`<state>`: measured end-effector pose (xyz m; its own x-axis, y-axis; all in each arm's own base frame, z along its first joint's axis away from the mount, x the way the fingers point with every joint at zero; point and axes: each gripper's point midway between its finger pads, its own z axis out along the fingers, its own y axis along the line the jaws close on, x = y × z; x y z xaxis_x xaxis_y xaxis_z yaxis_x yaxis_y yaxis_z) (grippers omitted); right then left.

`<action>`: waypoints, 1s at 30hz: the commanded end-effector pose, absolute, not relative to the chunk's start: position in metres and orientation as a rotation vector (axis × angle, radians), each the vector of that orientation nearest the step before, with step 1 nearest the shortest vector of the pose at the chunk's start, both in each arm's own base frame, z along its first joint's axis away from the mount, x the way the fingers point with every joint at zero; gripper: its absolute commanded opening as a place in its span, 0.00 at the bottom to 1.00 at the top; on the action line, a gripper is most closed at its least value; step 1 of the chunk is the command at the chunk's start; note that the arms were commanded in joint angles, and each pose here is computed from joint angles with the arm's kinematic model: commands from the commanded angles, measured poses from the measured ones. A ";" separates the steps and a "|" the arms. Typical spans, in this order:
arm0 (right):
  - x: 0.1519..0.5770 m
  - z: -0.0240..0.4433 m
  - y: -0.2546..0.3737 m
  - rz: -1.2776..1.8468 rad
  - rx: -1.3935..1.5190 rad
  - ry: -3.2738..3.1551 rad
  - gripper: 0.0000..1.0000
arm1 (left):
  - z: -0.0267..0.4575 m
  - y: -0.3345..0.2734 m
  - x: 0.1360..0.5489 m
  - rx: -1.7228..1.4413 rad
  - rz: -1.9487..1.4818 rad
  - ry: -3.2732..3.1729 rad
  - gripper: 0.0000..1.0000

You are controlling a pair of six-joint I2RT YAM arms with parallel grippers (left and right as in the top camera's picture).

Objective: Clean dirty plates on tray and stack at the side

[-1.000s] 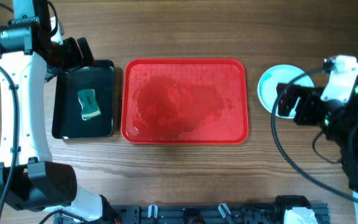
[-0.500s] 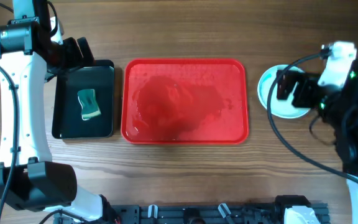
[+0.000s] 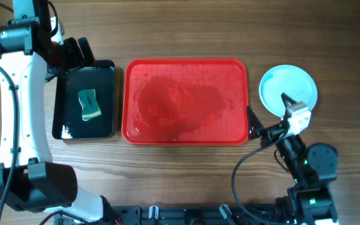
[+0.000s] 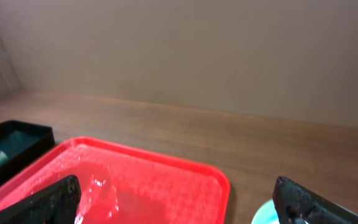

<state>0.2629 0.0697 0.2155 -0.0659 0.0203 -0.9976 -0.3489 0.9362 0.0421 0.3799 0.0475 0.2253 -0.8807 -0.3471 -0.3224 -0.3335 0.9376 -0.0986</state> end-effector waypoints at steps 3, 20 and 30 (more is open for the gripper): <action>0.247 0.178 0.070 0.310 -0.269 1.567 1.00 | 0.223 0.046 0.381 -0.505 -0.070 2.759 1.00; 0.236 0.180 0.065 0.246 -0.288 1.528 1.00 | 0.223 0.046 0.381 -0.505 -0.070 2.759 1.00; 0.237 0.177 0.065 0.248 -0.288 1.542 1.00 | 0.223 0.046 0.381 -0.505 -0.070 2.759 1.00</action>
